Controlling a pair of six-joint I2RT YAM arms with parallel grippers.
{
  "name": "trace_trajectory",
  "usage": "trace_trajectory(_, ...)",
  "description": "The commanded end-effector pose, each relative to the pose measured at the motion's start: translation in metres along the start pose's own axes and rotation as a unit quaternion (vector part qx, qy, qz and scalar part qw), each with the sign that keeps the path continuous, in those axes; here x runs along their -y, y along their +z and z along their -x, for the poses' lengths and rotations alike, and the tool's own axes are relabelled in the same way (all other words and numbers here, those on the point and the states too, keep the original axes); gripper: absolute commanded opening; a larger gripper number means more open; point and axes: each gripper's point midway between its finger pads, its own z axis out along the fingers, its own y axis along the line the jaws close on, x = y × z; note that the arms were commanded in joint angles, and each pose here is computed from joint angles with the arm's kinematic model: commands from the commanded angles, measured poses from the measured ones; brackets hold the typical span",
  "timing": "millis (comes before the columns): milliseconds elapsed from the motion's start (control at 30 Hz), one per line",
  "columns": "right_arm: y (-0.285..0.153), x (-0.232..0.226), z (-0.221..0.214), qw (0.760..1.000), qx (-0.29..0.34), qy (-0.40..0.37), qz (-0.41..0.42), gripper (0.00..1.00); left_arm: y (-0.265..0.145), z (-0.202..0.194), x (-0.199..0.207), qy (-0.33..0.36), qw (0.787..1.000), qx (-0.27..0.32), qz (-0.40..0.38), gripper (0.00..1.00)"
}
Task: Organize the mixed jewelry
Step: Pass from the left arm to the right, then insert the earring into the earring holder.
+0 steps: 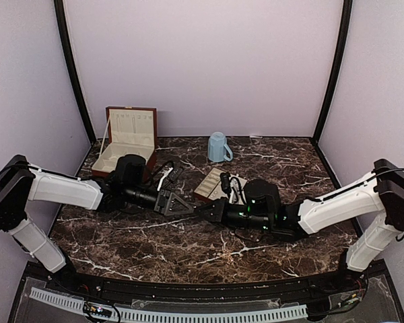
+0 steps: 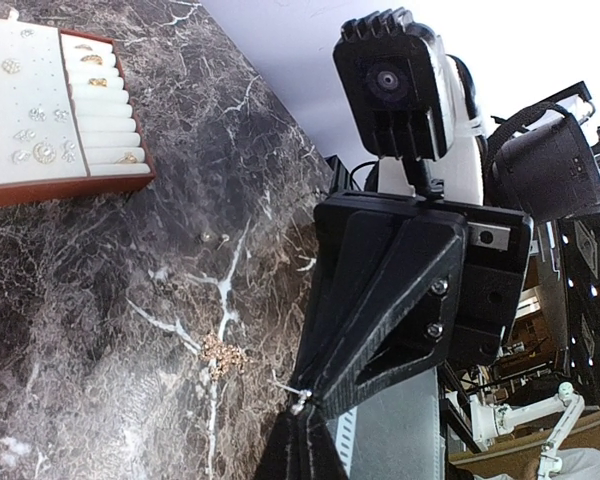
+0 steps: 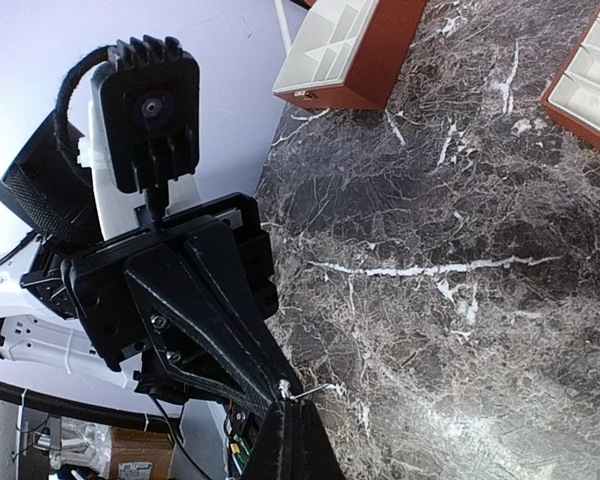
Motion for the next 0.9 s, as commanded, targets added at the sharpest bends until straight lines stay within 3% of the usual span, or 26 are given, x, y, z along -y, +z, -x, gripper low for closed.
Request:
trace_trajectory(0,-0.005,-0.010,0.012,0.999,0.027,0.005,0.030,0.00,-0.005,0.000,0.016,0.017,1.000,0.003,-0.021,0.00)
trace_trajectory(367,-0.021,0.002,0.021,0.998,0.053,0.012,0.020,0.00,-0.016,0.011,0.019,0.047,0.998,0.034,-0.004,0.48)
trace_trajectory(400,-0.022,0.004,0.022,0.998,0.054,0.012,0.018,0.00,-0.018,0.012,0.019,0.050,0.998,0.038,-0.001,0.56)
trace_trajectory(500,-0.027,0.009,0.028,0.998,0.061,0.013,0.009,0.00,-0.022,0.016,0.018,0.057,0.997,0.048,0.011,0.61)
trace_trajectory(867,-0.069,0.048,0.076,0.992,0.108,0.042,-0.052,0.00,-0.055,0.041,0.016,0.089,0.987,0.113,0.065,0.62)
